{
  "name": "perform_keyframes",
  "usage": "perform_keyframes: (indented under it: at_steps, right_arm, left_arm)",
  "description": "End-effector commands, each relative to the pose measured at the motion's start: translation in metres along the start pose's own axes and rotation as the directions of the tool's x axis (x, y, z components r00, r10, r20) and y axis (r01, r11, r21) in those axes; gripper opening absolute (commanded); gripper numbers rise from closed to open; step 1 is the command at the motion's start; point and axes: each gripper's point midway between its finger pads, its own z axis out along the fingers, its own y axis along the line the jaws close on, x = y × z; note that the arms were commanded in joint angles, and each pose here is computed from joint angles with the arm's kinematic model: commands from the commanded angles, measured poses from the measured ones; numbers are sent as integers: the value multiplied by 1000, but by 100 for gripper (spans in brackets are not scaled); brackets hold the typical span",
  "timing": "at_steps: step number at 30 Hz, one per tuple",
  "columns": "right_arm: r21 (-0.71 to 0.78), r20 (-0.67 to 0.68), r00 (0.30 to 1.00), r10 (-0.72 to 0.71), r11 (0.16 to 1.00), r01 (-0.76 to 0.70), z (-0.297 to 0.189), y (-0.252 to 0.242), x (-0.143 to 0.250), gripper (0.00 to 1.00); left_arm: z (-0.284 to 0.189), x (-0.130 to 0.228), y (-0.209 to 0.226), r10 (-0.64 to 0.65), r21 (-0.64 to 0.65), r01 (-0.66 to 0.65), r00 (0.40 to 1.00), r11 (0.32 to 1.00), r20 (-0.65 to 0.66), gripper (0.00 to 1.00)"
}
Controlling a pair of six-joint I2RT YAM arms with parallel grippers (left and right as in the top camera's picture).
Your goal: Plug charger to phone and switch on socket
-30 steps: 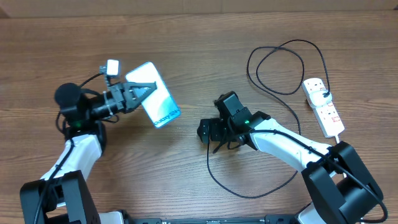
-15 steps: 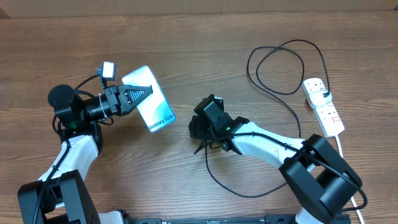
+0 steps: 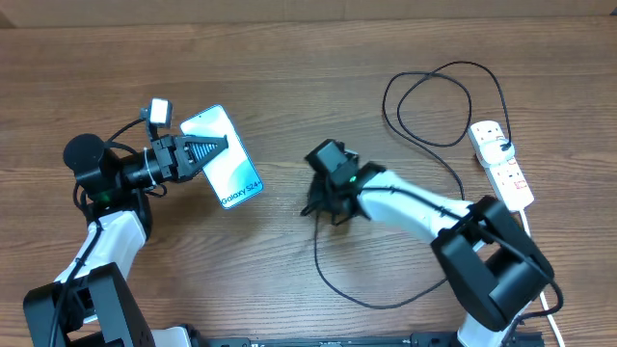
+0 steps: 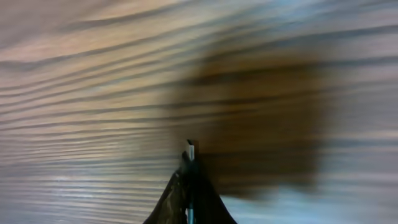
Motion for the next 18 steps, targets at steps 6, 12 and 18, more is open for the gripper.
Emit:
perform_keyframes:
  at_steps: [6,12,18]
  right_arm:
    - [319,-52,993,-109,940,120,-36,-114,-59,4]
    - [311,-114,992,-49,947,82,-39,-133,-55,37]
    - [253,-143,989,-42,964,77,-36,-123,-49,100]
  left_arm:
    - [-2,1,-3,-8,5,8,1000,1000,-14,4]
    - [-2,1,-3,-16,5,16,1000,1000,-14,4]
    - [-2,-1,-3,-19,2,19,1000,1000,-4,4]
